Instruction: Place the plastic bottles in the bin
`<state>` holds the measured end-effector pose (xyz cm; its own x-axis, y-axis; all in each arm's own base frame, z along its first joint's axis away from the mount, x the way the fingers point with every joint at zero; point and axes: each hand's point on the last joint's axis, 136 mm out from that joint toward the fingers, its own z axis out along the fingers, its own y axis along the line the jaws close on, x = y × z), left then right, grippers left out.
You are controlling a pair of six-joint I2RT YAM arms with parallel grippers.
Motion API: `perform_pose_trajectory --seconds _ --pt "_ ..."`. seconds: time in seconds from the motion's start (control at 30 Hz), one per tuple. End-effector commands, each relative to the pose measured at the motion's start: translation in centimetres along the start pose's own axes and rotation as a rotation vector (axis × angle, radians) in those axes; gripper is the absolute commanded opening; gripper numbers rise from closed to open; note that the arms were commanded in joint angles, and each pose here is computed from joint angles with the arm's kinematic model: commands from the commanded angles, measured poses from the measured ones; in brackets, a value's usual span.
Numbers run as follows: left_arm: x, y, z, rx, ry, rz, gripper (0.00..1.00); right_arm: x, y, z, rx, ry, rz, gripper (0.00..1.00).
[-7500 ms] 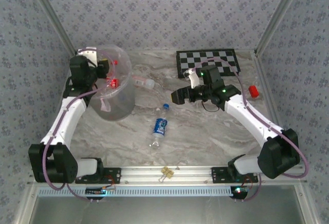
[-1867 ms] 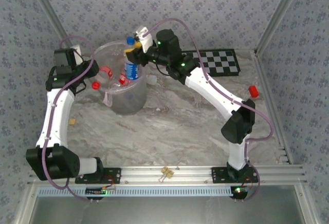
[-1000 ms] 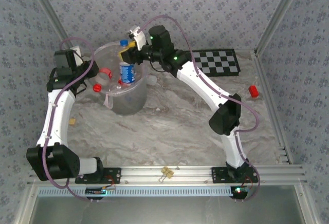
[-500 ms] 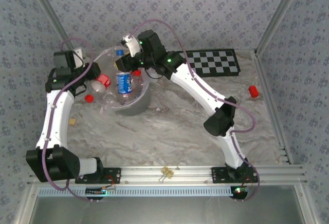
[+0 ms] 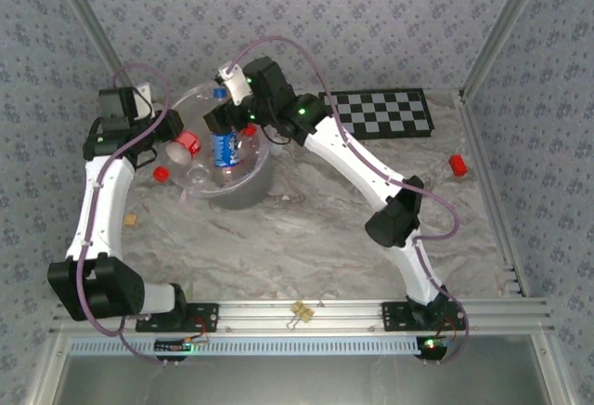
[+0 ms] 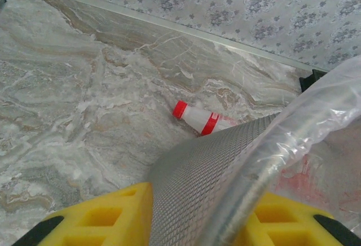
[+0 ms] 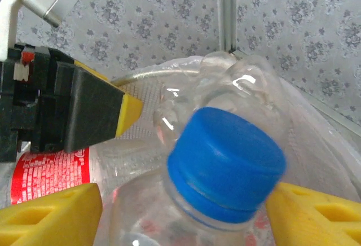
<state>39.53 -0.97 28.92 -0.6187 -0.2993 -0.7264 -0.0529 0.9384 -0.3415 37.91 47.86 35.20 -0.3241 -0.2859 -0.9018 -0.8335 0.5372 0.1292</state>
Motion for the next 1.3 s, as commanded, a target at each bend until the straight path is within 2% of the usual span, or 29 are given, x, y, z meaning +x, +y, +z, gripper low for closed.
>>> perform_pose_trajectory --seconds 0.0,0.3,0.4,0.5,0.53,1.03,1.17,1.2,1.27 --pt "2.3 0.3 1.2 -0.005 0.106 0.006 0.37 7.5 1.4 -0.1 0.005 0.275 -0.024 0.78" --pt "2.5 0.6 1.4 -0.021 0.132 0.013 0.37 5.9 0.6 -3.6 0.055 0.233 0.014 0.72" --pt "2.4 0.6 1.2 -0.026 0.131 0.022 0.37 5.5 -0.5 -4.8 0.106 0.227 0.017 0.77" --pt "2.3 0.6 1.1 -0.031 0.132 0.025 0.37 4.5 -1.4 -5.9 0.147 0.192 0.005 0.92" --pt "2.3 0.6 1.0 -0.031 0.132 0.026 0.37 4.3 -1.5 -6.2 0.152 0.184 0.003 0.94" --pt "1.7 0.2 -0.3 -0.029 0.113 0.037 0.37 2.6 -5.4 -8.8 0.189 0.110 0.092 0.95" --pt "1.7 0.0 -0.9 -0.029 0.103 0.039 0.37 1.6 -6.3 -9.7 0.202 0.065 0.103 0.90" --pt "1.7 0.0 -1.1 -0.029 0.101 0.039 0.37 1.4 -6.5 -9.6 0.201 0.055 0.110 0.84" --pt "1.7 0.0 -1.2 -0.029 0.095 0.039 0.37 0.9 -6.4 -9.1 0.182 0.030 0.113 0.65"
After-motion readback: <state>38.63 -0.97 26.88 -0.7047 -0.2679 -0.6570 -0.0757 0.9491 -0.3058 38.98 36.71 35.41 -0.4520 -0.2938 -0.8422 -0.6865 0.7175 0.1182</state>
